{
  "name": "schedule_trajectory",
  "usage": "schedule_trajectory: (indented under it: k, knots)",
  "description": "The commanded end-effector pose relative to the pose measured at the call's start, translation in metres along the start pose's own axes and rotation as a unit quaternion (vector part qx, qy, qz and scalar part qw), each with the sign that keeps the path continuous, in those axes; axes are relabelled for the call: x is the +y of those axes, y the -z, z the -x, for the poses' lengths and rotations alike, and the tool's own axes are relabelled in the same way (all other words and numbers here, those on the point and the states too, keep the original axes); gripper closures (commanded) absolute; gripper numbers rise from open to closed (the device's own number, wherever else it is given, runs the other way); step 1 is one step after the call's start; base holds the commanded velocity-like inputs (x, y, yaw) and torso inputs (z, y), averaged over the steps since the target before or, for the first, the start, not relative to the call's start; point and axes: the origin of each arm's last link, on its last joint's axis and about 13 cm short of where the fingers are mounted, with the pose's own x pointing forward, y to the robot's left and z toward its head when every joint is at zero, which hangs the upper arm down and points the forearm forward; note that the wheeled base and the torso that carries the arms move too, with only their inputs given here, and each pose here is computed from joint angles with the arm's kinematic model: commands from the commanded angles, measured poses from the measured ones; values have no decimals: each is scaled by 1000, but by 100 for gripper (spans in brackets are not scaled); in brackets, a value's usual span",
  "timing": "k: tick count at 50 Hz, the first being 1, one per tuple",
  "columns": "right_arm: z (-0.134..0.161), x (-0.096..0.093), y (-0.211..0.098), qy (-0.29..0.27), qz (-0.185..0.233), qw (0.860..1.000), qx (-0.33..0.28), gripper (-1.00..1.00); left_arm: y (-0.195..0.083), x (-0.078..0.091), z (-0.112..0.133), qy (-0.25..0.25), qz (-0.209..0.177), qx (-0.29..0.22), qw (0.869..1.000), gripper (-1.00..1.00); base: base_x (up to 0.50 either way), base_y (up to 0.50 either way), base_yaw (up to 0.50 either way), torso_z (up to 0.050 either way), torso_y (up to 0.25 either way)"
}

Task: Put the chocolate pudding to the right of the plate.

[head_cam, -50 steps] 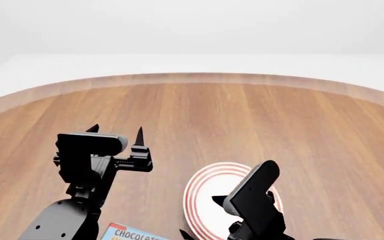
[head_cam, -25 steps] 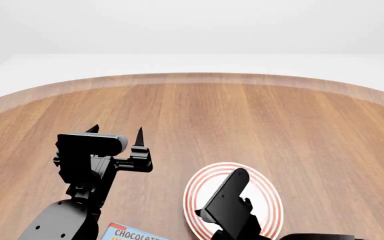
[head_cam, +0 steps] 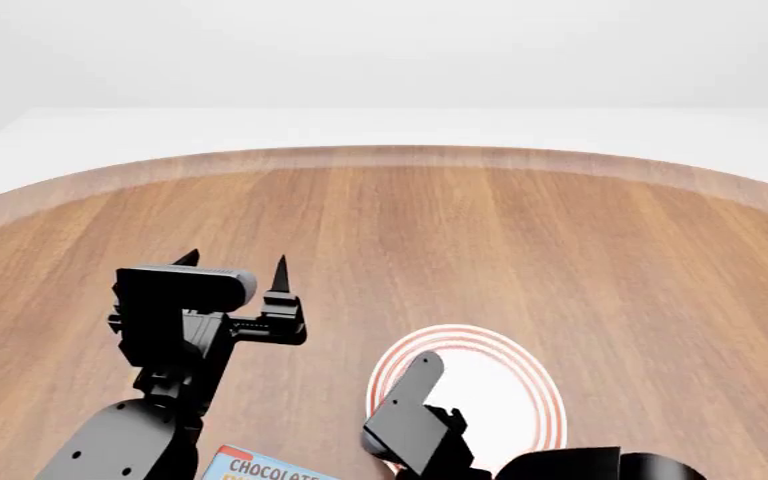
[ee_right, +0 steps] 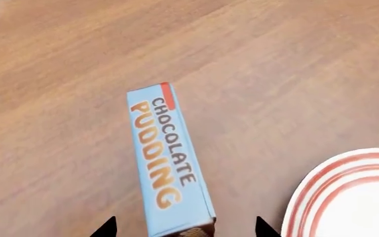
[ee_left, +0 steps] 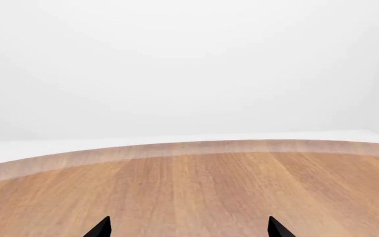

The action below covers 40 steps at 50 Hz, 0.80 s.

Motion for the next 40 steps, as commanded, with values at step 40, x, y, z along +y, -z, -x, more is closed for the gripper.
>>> schedule_trajectory:
  k: [40]
  knots:
    - [-45,-9,17,-35,-16,997,72,-100,-1,-2,2,5,-2,-2,1000,-100,0,0,0,0,0]
